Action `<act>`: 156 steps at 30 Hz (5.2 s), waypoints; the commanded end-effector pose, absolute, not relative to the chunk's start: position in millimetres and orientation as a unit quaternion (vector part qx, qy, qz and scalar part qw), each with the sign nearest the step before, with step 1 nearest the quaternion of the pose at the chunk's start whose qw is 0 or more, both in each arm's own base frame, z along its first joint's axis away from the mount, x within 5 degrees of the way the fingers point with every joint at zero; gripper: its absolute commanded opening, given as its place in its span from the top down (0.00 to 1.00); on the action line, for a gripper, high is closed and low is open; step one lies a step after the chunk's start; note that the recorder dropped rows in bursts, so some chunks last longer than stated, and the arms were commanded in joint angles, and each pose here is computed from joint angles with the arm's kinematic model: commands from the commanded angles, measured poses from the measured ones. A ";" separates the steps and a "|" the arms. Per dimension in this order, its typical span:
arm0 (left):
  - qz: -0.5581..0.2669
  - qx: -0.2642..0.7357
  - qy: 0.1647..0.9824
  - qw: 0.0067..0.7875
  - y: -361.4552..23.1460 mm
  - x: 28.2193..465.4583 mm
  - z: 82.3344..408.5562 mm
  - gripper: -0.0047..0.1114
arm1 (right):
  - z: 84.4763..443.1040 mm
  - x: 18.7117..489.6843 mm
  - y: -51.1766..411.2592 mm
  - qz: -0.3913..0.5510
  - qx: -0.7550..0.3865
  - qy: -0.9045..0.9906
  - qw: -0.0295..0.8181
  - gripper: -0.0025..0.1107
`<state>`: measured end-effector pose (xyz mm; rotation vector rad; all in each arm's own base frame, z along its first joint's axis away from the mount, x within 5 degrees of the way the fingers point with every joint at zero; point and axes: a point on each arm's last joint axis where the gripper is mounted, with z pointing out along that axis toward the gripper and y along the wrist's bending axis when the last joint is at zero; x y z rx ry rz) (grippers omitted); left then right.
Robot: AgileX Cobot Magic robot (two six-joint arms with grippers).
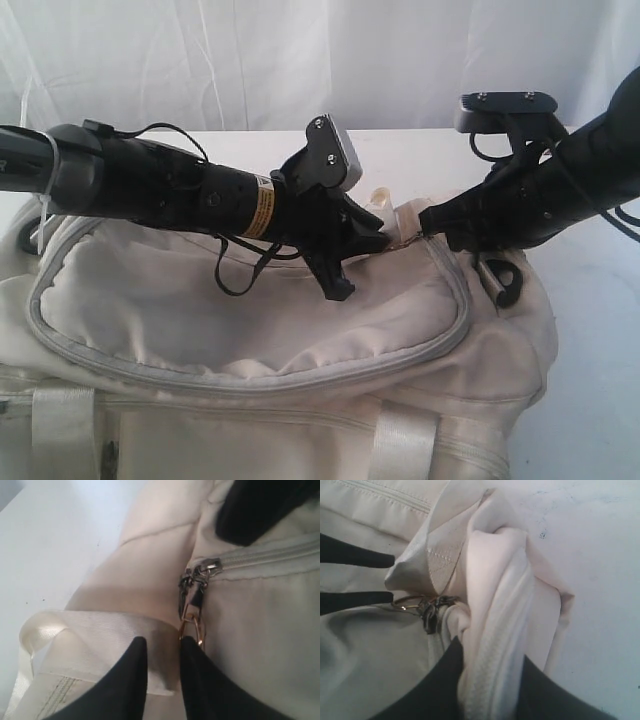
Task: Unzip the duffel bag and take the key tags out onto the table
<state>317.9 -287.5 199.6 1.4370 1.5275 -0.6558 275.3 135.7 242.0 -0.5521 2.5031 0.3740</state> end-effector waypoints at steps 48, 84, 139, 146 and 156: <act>-0.241 0.596 0.627 0.440 -316.1 297.2 183.5 0.71 | 246.9 282.9 135.5 0.131 -0.207 0.916 0.318 0.98; -0.210 0.565 0.661 0.446 -311.1 305.4 183.2 0.96 | 246.9 282.9 135.6 0.132 -0.206 0.916 0.318 0.98; -0.429 0.548 0.627 0.351 -302.9 203.9 276.7 0.96 | 302.1 257.3 129.8 0.201 -0.152 0.886 0.389 0.98; -0.412 0.506 0.668 0.357 -302.0 212.2 275.1 0.96 | 337.3 231.2 119.8 0.218 -0.156 0.860 0.434 0.98; -0.498 0.544 0.614 0.281 -304.2 186.6 280.9 0.96 | 334.8 242.0 121.1 0.211 -0.144 0.852 0.458 0.98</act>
